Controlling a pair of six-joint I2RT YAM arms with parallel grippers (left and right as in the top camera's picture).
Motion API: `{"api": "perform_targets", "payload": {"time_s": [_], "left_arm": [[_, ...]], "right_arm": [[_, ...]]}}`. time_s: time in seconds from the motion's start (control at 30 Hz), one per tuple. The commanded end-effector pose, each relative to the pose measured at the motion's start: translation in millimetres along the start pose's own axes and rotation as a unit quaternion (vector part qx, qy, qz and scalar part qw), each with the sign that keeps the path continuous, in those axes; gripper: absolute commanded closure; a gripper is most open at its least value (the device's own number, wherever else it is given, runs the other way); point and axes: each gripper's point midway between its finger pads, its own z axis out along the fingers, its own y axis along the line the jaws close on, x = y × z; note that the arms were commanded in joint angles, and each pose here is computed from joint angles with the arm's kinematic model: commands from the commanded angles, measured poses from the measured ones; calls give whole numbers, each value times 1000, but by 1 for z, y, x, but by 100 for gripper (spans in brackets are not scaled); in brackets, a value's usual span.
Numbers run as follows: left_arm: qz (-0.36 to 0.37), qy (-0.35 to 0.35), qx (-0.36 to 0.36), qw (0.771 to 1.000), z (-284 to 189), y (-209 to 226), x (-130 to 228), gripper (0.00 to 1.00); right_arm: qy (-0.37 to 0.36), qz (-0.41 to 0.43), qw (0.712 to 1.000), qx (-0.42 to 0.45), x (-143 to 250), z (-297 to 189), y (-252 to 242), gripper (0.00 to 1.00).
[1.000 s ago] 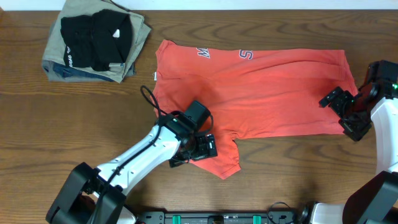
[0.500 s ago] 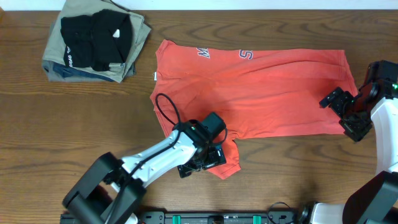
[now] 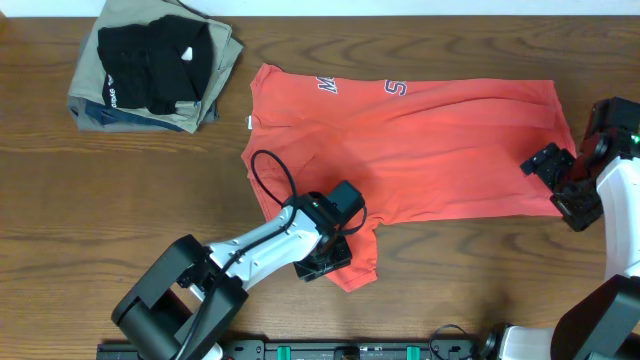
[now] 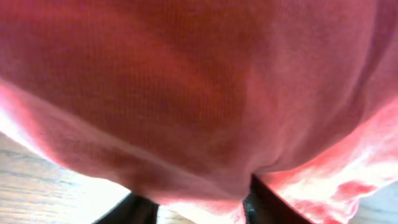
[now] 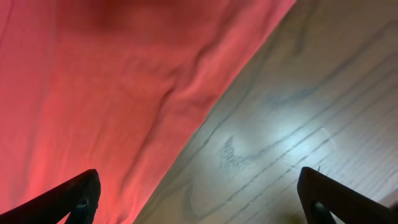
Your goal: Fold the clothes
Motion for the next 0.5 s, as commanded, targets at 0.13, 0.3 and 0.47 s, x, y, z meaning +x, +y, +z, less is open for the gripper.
{"api": "perform_targets", "payload": {"time_s": [0.13, 0.3, 0.47], "left_arm": [[-3, -8, -35, 999, 16, 14, -5, 90], [10, -9, -36, 999, 16, 15, -6, 91], [11, -12, -35, 999, 16, 14, -7, 91]], "right_arm": [[-41, 50, 998, 22, -16, 21, -24, 1], [-64, 46, 997, -25, -38, 34, -26, 9], [-70, 60, 995, -32, -53, 40, -37, 12]]}}
